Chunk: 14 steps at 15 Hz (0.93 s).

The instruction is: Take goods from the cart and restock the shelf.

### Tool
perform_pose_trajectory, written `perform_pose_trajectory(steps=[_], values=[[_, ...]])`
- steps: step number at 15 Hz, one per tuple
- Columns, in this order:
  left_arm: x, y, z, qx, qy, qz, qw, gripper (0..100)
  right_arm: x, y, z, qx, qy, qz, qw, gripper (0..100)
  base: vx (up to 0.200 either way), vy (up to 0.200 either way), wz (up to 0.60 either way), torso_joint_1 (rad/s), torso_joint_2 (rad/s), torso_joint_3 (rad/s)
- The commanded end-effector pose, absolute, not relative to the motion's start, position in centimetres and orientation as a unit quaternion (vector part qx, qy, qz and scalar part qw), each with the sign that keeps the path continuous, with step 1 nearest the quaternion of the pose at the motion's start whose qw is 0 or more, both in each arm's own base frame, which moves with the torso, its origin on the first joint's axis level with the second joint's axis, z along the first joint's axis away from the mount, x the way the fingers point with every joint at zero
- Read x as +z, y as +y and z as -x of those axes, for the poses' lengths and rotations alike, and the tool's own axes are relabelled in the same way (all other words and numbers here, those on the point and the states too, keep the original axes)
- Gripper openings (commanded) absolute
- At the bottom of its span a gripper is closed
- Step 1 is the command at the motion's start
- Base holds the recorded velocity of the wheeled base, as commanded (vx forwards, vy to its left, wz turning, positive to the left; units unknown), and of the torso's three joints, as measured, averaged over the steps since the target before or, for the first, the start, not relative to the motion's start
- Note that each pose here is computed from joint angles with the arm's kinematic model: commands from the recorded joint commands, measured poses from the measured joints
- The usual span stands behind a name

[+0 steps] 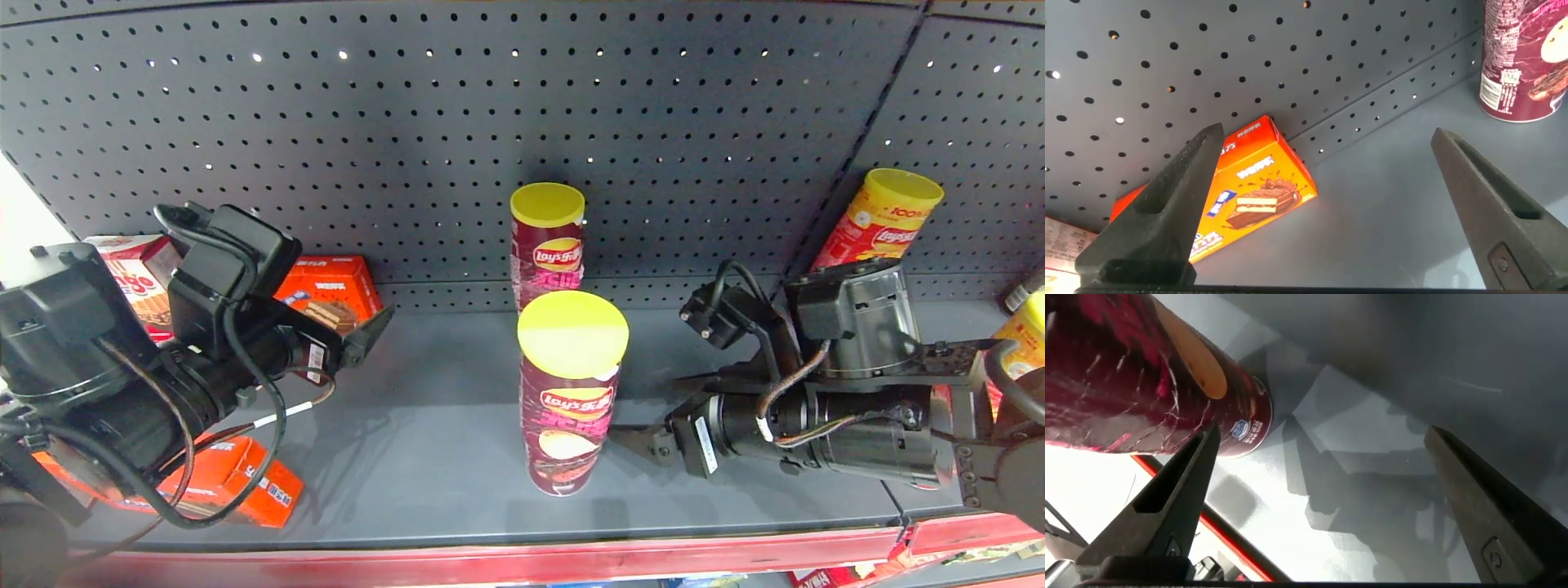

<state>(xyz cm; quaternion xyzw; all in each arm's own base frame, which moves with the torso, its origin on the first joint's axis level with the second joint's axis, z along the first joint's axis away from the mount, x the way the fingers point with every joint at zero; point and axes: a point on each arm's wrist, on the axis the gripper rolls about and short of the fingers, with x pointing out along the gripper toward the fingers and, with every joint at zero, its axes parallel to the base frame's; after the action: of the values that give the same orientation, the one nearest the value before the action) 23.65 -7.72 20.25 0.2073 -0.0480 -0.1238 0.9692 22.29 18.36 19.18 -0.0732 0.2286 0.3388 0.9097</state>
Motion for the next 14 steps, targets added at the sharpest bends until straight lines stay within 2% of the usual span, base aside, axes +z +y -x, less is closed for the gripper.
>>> perform_pose_trajectory(steps=[1,10,12,14], values=[[20.3,-7.7,-23.7,-0.123,-0.049,-0.207,0.969,100,19.0,18.7,-22.5,0.341,0.23,0.075,0.908,100,0.0,0.0,0.0,0.0,0.0,0.0],[20.4,-7.7,-23.7,-0.123,-0.051,-0.207,0.969,100,19.1,18.9,-22.7,0.343,0.228,0.078,0.908,100,0.0,0.0,0.0,0.0,0.0,0.0],[20.4,-7.7,-23.7,-0.123,-0.051,-0.207,0.969,100,19.5,18.7,-22.5,0.341,0.222,0.075,0.91,100,0.0,0.0,0.0,0.0,0.0,0.0],[20.5,-7.6,-23.3,-0.122,-0.053,-0.206,0.969,100,21.4,17.5,-21.5,0.338,0.192,0.063,0.919,100,0.0,0.0,0.0,0.0,0.0,0.0]])
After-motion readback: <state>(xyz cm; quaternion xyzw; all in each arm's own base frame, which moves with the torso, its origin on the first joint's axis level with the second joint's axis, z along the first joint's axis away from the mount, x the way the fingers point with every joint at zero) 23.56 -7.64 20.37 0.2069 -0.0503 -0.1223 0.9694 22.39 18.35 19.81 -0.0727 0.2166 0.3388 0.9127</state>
